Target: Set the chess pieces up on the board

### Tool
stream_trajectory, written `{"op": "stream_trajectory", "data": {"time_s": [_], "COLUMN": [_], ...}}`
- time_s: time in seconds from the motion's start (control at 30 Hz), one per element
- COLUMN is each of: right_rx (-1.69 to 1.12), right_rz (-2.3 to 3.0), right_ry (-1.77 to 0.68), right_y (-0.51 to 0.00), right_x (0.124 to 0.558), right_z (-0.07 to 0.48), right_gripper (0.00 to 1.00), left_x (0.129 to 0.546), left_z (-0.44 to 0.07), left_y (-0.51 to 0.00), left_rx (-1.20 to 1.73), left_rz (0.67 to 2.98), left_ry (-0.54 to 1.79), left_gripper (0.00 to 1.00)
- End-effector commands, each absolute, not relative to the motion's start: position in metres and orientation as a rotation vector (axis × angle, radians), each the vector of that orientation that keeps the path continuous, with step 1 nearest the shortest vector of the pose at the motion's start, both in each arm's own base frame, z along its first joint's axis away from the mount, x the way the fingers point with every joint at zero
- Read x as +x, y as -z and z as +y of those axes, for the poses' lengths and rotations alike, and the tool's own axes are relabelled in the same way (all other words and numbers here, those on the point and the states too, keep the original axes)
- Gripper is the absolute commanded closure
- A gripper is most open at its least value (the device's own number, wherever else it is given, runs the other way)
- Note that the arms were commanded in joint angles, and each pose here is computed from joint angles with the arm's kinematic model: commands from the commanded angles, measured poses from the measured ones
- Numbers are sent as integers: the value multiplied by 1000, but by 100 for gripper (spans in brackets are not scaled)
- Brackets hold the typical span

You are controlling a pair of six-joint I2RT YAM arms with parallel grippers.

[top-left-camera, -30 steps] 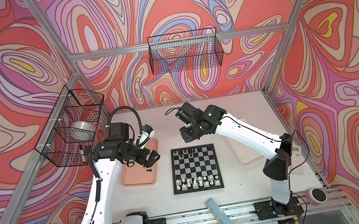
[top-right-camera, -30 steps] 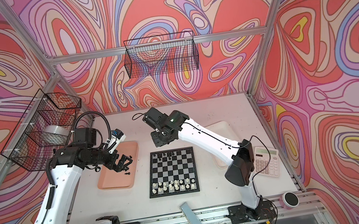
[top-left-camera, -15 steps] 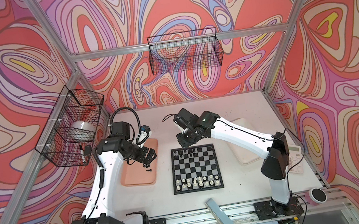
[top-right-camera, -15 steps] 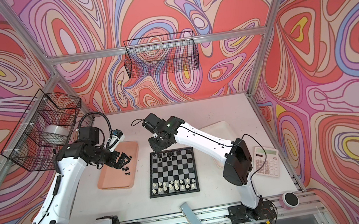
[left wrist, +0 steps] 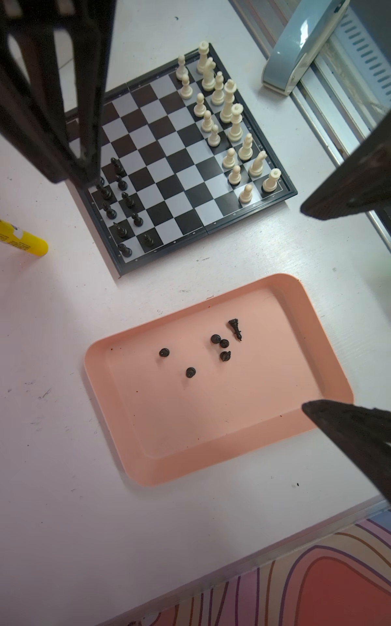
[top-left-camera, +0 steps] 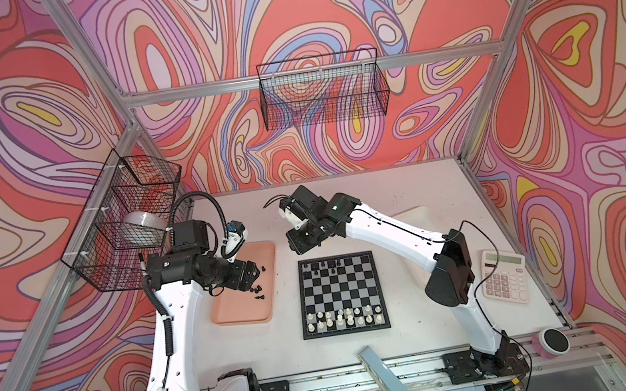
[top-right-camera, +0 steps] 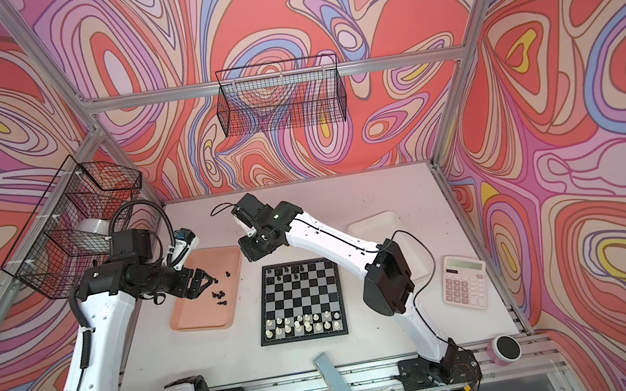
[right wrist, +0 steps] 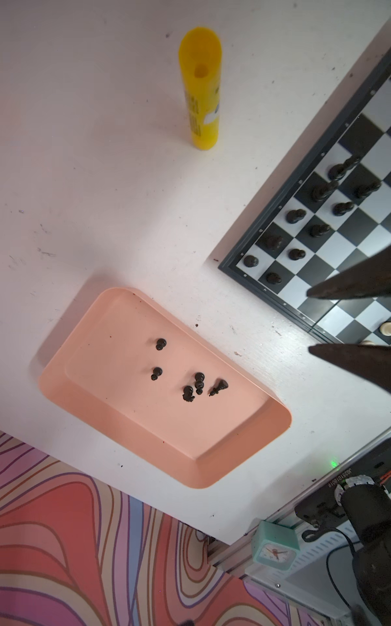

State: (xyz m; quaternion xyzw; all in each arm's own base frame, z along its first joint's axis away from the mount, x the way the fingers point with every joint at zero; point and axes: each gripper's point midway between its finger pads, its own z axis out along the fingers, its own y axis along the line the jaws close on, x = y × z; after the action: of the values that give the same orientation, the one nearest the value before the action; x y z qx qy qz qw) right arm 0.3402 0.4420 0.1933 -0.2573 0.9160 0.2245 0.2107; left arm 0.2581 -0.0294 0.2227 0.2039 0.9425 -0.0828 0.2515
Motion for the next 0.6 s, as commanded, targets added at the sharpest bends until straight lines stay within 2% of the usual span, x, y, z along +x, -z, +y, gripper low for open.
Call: {"op": "stream_trajectory", "data": {"time_s": [0.0, 0.33, 0.57], "right_rx": [-751, -620, -453], "right_rz": [2505, 2494, 2516], "right_ry": [-666, -631, -434], "right_y": [-188, -186, -198], "right_x": [344, 352, 355], "right_z": [455, 444, 393], "right_gripper": [77, 78, 78], "left_x": [244, 249, 276], "left_z": [-28, -30, -26], "left_y": [-208, -188, -179], "left_rx": [541, 572, 606], "left_rz": [2631, 2664, 2663], "left_ry": [246, 275, 262], "left_gripper": [16, 20, 27]}}
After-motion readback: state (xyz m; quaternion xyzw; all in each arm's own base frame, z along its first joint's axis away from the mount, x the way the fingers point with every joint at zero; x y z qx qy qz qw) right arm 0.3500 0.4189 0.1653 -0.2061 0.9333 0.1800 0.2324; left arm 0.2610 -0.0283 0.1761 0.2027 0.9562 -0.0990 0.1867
